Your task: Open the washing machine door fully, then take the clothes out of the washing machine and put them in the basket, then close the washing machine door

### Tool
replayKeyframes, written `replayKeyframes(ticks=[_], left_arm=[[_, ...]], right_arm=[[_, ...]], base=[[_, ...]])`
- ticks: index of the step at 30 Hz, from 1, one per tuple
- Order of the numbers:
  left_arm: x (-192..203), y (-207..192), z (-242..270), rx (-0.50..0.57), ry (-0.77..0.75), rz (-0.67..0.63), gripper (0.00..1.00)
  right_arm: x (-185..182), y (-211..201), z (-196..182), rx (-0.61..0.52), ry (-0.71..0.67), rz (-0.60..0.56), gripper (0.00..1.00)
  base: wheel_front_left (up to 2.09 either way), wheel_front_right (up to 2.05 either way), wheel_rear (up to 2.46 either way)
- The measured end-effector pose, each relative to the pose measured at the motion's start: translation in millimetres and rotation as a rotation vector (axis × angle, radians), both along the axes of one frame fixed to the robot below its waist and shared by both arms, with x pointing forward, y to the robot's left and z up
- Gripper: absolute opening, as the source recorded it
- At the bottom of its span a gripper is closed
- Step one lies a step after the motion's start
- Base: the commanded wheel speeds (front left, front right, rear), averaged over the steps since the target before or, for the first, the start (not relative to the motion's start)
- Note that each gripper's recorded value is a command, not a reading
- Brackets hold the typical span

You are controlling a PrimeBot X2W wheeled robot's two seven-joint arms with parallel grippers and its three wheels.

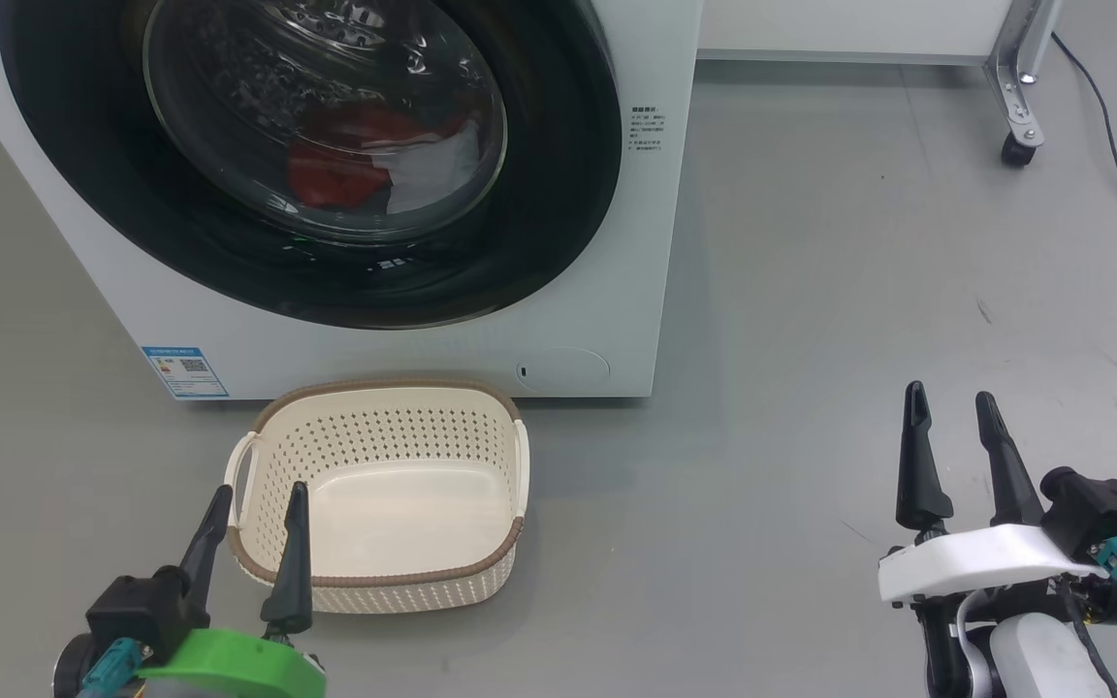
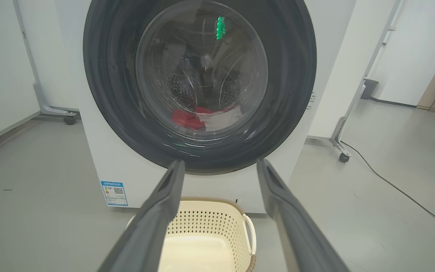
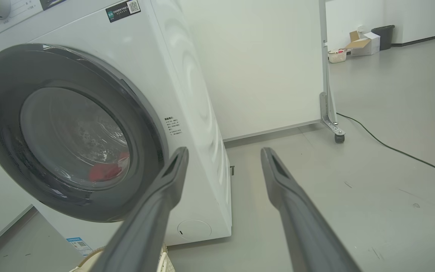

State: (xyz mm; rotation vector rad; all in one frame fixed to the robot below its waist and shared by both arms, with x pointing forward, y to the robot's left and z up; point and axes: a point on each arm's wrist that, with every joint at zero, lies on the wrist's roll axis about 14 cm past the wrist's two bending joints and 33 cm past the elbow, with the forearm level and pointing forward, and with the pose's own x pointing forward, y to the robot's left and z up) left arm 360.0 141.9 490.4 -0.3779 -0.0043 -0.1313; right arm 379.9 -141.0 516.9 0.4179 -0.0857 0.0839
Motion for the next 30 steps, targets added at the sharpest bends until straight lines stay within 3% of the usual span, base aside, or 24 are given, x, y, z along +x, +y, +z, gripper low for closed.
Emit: replayKeyframes(ticks=[17,30], left_arm=[[-9,2,-38,0.041,0.123,0.016,1.0],[-12,0,-42,0.039,0.136,0.018,1.0]], right_arm=[[-4,1,-31,-0.114,0.104,0.002,1.0],[-7,3,-34,-0.123,0.113,0.008,1.0]], base=[[0.0,0.0,0.0],[0.0,0.0,0.0]])
